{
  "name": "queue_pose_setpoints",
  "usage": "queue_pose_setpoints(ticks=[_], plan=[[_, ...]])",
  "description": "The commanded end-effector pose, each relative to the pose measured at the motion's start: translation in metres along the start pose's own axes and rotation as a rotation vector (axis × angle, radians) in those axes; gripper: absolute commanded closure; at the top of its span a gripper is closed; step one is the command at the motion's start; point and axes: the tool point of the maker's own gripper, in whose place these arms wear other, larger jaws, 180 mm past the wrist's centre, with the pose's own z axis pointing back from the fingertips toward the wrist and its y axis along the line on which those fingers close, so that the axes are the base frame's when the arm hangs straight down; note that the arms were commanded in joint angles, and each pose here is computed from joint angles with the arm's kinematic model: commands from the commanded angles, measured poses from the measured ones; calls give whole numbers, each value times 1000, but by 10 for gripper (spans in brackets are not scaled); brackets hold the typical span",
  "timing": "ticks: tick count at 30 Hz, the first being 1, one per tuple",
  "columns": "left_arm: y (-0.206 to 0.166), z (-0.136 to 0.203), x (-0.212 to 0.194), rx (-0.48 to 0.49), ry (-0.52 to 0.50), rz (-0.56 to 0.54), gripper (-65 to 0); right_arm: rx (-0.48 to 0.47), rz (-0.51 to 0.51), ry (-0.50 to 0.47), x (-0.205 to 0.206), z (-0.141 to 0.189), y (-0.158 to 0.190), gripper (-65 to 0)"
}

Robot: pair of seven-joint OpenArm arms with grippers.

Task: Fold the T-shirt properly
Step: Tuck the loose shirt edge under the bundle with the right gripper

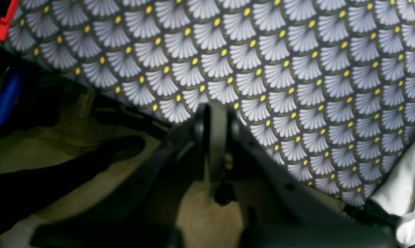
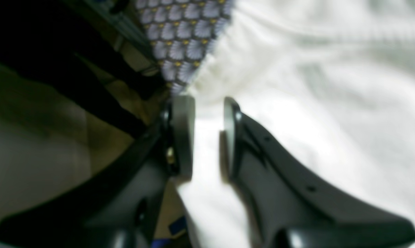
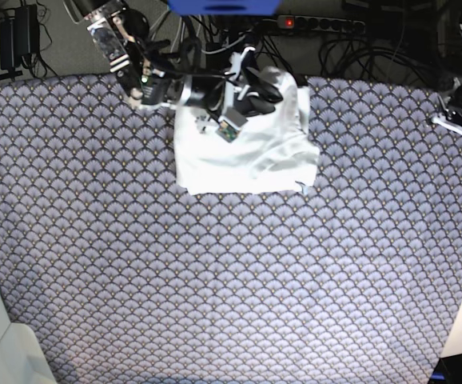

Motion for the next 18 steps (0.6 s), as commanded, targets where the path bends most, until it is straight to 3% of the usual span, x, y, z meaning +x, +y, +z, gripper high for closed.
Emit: queue_pose_setpoints(ticks=[1, 5, 13, 18], plan=[[3, 5, 10, 9, -28, -14, -1, 9, -22, -17, -2, -1, 1, -132], [4, 4, 8, 11, -24, -14, -1, 0, -58, -20, -12, -3, -6, -132], [6, 5, -3, 13, 1, -22, -1, -11, 111, -154, 45, 39, 20, -132], [-16, -5, -42, -37, 84, -34, -1, -119, 135, -161, 50, 69, -10, -132]])
